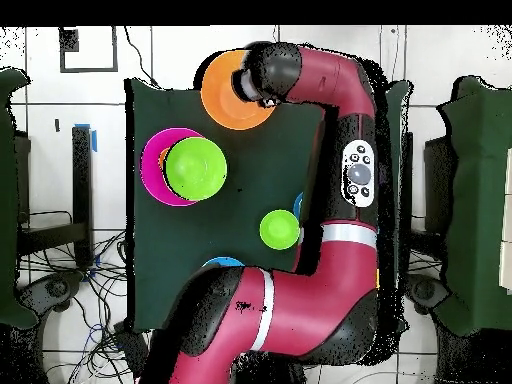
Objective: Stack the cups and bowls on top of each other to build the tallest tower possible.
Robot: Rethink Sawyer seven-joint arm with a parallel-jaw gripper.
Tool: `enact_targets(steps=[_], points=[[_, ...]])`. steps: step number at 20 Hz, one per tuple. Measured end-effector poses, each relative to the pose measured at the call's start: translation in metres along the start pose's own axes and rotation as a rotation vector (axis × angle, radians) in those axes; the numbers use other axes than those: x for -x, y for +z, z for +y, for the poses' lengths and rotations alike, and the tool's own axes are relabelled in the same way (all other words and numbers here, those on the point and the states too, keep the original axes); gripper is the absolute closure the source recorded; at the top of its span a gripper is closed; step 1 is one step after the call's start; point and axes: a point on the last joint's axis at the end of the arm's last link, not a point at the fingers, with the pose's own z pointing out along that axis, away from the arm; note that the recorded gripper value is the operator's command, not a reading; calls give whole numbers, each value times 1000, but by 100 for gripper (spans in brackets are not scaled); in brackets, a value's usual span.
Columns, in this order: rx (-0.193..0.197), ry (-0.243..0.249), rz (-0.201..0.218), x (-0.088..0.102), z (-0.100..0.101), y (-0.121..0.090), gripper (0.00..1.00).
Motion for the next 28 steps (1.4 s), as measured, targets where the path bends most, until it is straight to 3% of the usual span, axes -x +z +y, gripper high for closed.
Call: enact_targets(steps=[5,11,20,28], points=[[-37,-5,29,-13,-15,10,0],[-67,1,61,-17,-31,6,0],[-85,43,84,9,-57,-10,0],[-82,50,79,15,-61,-11,0]])
